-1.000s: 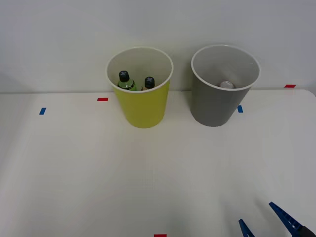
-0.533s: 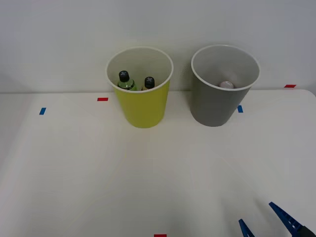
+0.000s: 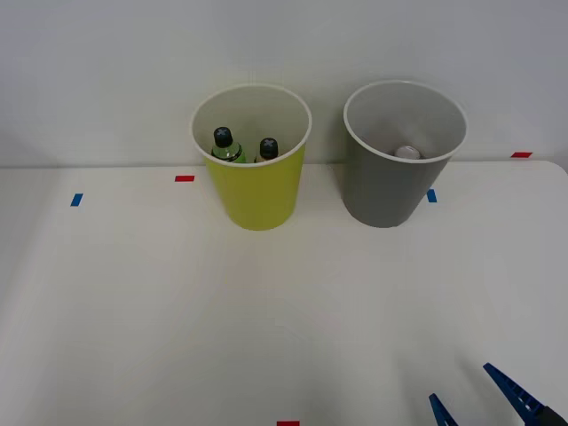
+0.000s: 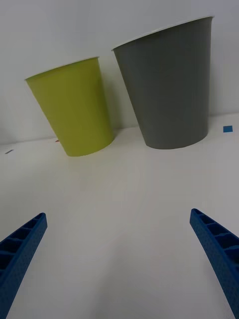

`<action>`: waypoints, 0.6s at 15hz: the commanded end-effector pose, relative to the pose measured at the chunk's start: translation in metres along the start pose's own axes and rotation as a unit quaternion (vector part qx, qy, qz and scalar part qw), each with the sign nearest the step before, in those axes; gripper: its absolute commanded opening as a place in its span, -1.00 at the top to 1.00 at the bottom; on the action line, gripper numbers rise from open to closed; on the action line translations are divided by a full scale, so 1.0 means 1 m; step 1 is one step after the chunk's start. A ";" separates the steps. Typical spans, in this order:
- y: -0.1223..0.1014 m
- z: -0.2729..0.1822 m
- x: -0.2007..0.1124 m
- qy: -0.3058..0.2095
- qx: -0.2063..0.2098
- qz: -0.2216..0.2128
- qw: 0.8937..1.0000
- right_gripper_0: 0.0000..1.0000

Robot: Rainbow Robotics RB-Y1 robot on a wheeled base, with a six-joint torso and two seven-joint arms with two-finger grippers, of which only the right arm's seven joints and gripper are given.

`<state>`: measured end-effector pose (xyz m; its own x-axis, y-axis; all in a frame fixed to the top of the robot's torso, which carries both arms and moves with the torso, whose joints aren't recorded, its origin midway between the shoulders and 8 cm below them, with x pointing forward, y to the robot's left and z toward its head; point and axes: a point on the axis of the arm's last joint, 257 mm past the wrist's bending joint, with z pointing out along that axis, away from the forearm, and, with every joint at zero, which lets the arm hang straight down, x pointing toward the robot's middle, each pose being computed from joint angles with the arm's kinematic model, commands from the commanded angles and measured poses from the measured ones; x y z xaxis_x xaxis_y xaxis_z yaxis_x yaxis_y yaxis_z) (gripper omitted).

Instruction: Put cans in the gray bin, plastic bottles in the light green bin

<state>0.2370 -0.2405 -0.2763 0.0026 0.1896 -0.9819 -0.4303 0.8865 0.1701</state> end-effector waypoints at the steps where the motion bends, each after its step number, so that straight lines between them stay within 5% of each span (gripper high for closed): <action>1: 0.000 0.000 0.000 0.000 0.000 0.000 1.000 -1.00; 9: 0.000 0.000 0.000 0.000 0.000 0.000 1.000 -1.00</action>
<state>0.2370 -0.2406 -0.2762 0.0027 0.1896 -0.9819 -0.4303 0.8865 0.1700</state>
